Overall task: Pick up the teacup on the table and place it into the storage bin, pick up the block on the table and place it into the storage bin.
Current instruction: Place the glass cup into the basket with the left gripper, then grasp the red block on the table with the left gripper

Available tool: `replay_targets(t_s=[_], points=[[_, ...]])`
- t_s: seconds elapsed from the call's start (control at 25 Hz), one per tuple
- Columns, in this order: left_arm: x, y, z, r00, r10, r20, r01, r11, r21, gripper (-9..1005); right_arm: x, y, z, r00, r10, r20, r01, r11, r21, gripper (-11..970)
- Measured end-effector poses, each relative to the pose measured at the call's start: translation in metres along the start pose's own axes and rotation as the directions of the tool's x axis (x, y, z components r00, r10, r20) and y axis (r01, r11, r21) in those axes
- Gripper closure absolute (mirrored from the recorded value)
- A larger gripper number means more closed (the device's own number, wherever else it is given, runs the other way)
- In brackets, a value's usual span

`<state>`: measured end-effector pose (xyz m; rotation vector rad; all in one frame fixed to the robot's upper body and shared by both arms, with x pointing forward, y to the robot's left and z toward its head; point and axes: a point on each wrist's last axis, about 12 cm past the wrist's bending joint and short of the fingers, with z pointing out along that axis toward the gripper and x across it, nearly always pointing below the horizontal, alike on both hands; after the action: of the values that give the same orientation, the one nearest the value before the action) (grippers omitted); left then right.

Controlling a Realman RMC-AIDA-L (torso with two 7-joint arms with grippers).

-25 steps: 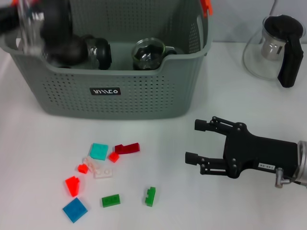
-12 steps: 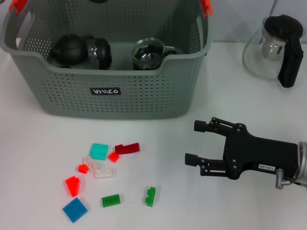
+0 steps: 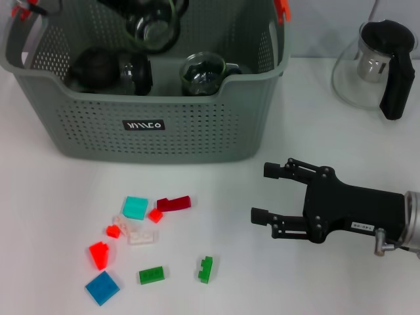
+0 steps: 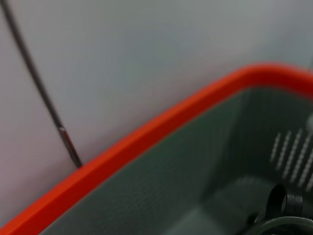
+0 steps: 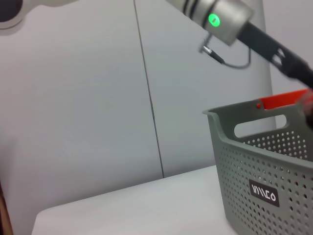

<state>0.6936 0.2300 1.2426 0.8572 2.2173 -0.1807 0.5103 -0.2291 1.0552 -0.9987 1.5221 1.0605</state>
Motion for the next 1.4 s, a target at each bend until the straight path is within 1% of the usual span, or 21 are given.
replay_targets(t_s=[0.08,0.16,0.24,0.28,0.4,0.48,0.72,0.88,0.96,1.04,1.08,1.12,1.16,1.28,1.32,1.36,1.4], points=[[0.000,-0.013,0.018,0.995,0.079,-0.057,-0.083,0.994,-0.066,945,-0.001,-0.001,0.001,1.000,-0.002,0.001,0.002,1.000,-0.002,50],[0.002,-0.023,0.031,0.984,0.147,-0.101,-0.158,0.982,-0.107,944,-0.001,-0.001,0.001,1.000,-0.001,0.002,0.001,1.000,0.000,50],[0.004,-0.031,0.039,0.972,0.197,-0.128,-0.212,0.970,-0.119,944,-0.001,-0.001,0.001,1.000,0.001,0.004,-0.001,1.000,0.003,50],[0.006,-0.032,0.042,0.967,0.212,-0.141,-0.229,0.966,-0.123,943,-0.001,-0.001,0.001,1.000,0.003,0.005,-0.003,1.000,0.004,50],[0.013,-0.033,0.049,0.955,0.246,-0.168,-0.269,0.954,-0.135,943,-0.001,-0.001,0.000,1.000,0.005,0.006,-0.005,1.000,0.007,50],[0.017,-0.031,0.052,0.955,0.245,-0.165,-0.271,0.950,-0.153,942,-0.001,-0.001,0.000,1.000,0.006,0.007,-0.006,1.000,0.009,50],[0.027,-0.028,0.059,0.944,0.256,-0.209,-0.289,0.946,-0.145,941,-0.001,-0.001,-0.001,1.000,0.007,0.010,-0.007,1.000,0.011,50],[0.028,-0.029,0.062,0.940,0.264,-0.216,-0.298,0.944,-0.143,940,-0.001,-0.001,-0.001,1.000,0.009,0.011,-0.009,1.000,0.012,49],[0.028,-0.030,0.062,0.940,0.265,-0.215,-0.299,0.944,-0.142,901,-0.001,-0.001,-0.001,1.000,0.009,0.011,-0.009,1.000,0.012,49],[0.025,-0.031,0.060,0.942,0.264,-0.207,-0.296,0.945,-0.142,862,0.000,0.000,-0.002,1.000,0.012,0.010,-0.012,1.000,0.013,49],[0.020,-0.030,0.055,0.950,0.253,-0.182,-0.282,0.948,-0.150,843,0.000,0.000,-0.003,1.000,0.013,0.009,-0.013,1.000,0.015,49],[0.020,-0.030,0.055,0.950,0.253,-0.182,-0.282,0.948,-0.150,809,0.000,-0.001,-0.003,1.000,0.013,0.009,-0.013,1.000,0.015,49],[0.017,-0.030,0.049,0.959,0.239,-0.154,-0.262,0.952,-0.158,776,0.001,-0.001,-0.004,1.000,0.013,0.008,-0.014,1.000,0.016,49],[0.012,-0.029,0.026,0.977,0.203,-0.063,-0.210,0.966,-0.151,675,0.001,-0.001,-0.004,1.000,0.014,0.008,-0.014,1.000,0.016,49],[0.011,-0.028,0.011,0.983,0.182,-0.009,-0.181,0.975,-0.126,641,0.001,-0.001,-0.004,1.000,0.014,0.008,-0.014,1.000,0.016,49],[0.010,-0.026,0.002,0.985,0.172,0.022,-0.168,0.979,-0.113,602,0.000,-0.001,-0.005,1.000,0.013,0.008,-0.013,1.000,0.017,49],[0.010,-0.024,-0.009,0.987,0.147,0.068,-0.142,0.987,-0.078,562,0.000,-0.001,-0.005,1.000,0.012,0.008,-0.013,1.000,0.017,49]])
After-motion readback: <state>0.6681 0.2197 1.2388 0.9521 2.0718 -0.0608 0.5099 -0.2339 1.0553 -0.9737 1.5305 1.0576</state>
